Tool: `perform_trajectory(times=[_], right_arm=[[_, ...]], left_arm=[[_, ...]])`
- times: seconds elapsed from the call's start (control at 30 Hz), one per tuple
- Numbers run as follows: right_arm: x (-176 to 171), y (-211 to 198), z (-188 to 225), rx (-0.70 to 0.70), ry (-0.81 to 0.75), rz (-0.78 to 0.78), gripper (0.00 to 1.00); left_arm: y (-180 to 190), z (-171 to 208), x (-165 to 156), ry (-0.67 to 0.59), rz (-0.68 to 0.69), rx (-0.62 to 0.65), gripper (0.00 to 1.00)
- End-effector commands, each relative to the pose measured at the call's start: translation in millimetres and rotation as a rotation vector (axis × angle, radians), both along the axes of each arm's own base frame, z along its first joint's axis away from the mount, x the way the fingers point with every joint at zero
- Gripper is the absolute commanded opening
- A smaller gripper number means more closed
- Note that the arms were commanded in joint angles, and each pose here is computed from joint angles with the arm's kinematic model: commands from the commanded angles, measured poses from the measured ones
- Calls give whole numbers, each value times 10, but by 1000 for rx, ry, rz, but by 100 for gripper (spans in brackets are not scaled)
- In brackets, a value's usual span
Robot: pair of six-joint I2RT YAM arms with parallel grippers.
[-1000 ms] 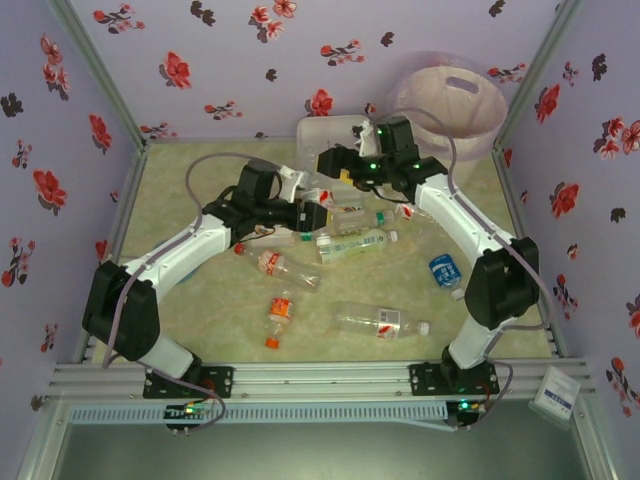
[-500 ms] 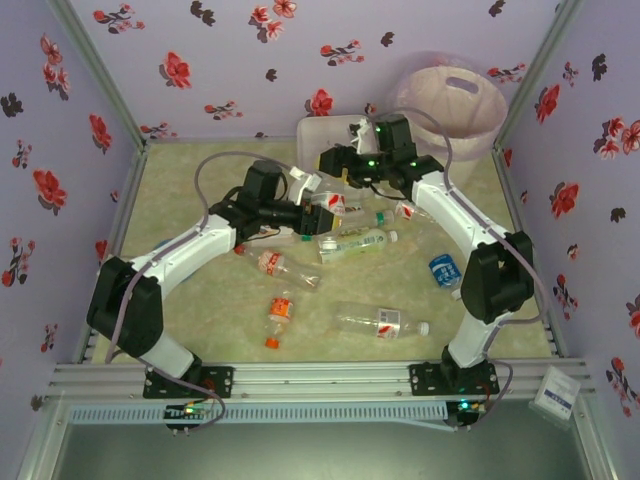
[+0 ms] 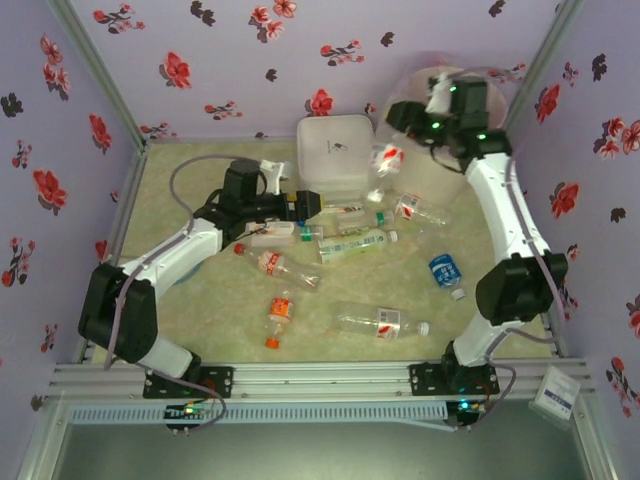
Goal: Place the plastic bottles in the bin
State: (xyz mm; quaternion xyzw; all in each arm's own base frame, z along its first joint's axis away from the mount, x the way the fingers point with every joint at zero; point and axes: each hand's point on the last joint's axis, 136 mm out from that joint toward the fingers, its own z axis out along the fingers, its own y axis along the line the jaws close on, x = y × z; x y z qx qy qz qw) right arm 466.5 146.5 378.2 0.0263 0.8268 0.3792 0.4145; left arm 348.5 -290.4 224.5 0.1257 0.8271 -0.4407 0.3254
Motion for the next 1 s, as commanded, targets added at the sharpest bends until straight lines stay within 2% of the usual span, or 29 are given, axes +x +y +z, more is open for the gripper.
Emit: perform_trajectory(times=[0.0,0.07,0.17,0.3,0.37,0.43,0.57,0.77,0.97], right_arm=[[-173,-401,718,-107,-198,-133,28],[-169,-692,1018,-156,-296,-244,21],[-160,-1112,1332,-268,-415,-439,15],[-139,-1451,1523,-426,-534,-611,6],[-138,-1529,1592,-478,-619,-663,3],[-110,-1560,1588,-526,-682,-683,0],[-64,-1499,1524,-613,-792,-664,0],[50,-1368,1276,-739,-839,-614,0],[57,-1322,1479,-723,-897,-635,0]], left_arm=[[255,98,130,-12,174,-14,100],[377,68,153,4,237,-2,100],[531,-23,150,50,318,43,100],[815,-244,79,221,460,188,100],[854,-238,25,265,476,206,100],[854,-198,4,270,488,181,100],[857,-180,-15,273,505,143,100],[862,-236,-25,290,519,138,100],[841,-210,-26,290,521,130,100]])
